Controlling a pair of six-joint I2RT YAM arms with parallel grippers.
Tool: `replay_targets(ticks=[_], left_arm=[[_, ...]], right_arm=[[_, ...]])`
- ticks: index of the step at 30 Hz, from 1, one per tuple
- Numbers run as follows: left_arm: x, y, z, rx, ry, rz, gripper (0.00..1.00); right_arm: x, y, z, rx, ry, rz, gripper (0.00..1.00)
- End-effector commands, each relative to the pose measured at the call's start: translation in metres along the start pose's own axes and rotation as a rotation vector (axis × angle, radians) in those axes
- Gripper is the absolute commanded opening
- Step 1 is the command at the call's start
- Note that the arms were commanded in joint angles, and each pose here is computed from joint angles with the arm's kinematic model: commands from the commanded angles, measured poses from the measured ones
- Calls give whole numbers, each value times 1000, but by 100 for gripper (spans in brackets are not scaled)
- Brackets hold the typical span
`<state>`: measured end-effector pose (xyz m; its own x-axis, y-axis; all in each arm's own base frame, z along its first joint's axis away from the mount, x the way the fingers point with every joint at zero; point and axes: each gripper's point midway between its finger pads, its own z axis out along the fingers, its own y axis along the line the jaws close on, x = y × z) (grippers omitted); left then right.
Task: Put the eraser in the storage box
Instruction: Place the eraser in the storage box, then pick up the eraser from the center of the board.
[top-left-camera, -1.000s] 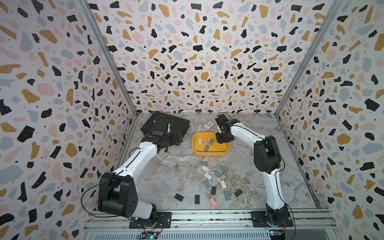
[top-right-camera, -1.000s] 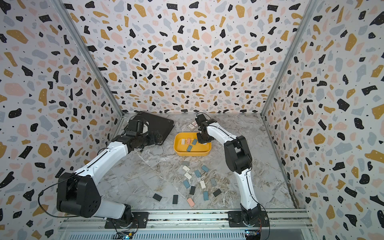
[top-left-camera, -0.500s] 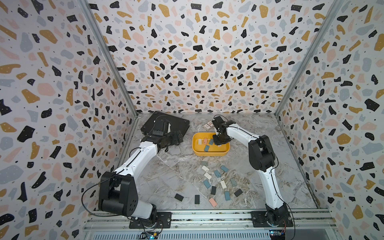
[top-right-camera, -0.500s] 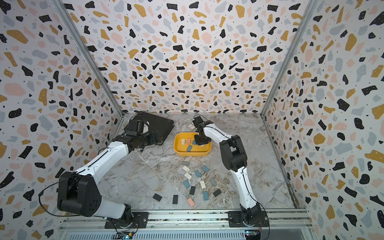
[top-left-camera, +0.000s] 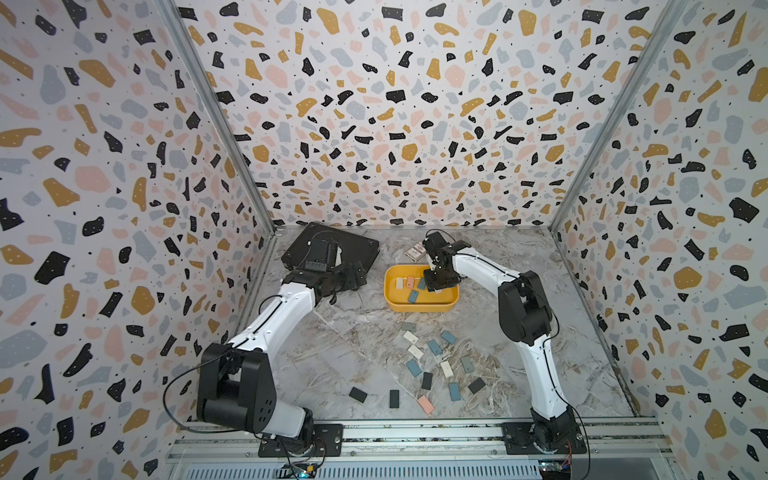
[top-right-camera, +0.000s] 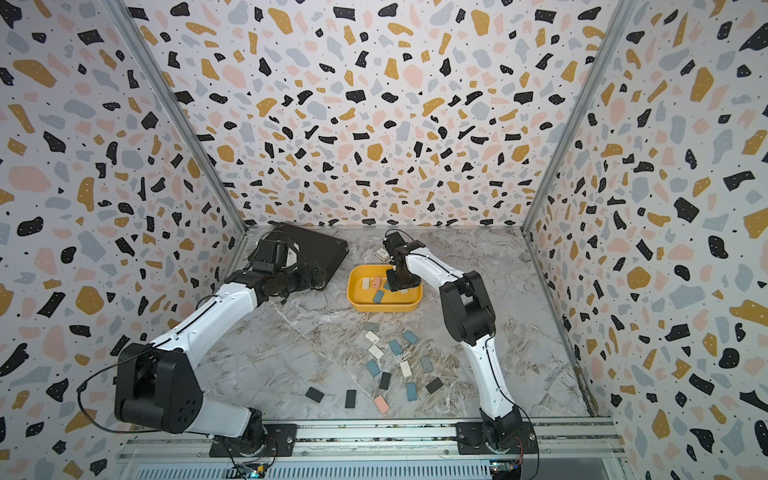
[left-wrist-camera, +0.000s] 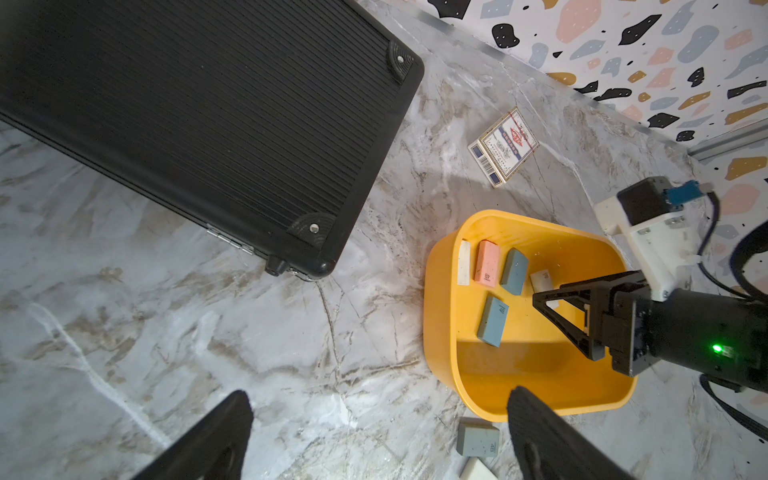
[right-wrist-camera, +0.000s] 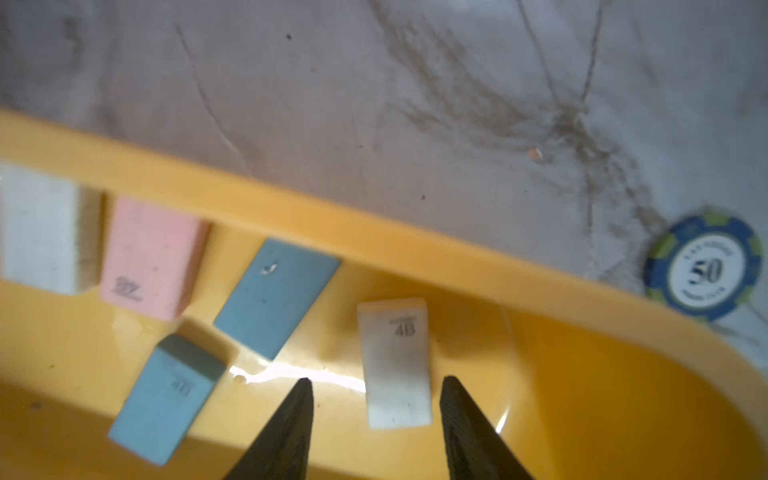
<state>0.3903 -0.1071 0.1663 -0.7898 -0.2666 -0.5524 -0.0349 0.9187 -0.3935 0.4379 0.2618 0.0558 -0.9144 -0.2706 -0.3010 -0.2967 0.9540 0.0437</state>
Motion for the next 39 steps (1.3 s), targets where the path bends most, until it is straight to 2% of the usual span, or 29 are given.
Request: replay_targets(ticks=[1,4,7,13,17,23,39], left_arm=[[-3,-2,-1,20,-16,-6,96],[-3,-2,-2,21,-16,-6,96],[-3,-3,-2,27,-18,-9,96],[-3,-3,-3,26,-23,-7,96],[-2,-3,-4,27,-18,-7,96],[-1,-2,-6,24,-18,-6,96],[0,0,-8,10,-19,8,96]], right_arm=[[-6,4,-73,-22,-112,-20,54],[20,-2,-95,-16,-123,-33,56],[60,-8,-104,-21,-99,-45,58],[145,-11,-101,-18,2,-114,63],[182,-14,-94,-9,58,-159,64],[201,-14,-82,-5,92,-199,64],[196,3,-40,-40,113,-191,67]])
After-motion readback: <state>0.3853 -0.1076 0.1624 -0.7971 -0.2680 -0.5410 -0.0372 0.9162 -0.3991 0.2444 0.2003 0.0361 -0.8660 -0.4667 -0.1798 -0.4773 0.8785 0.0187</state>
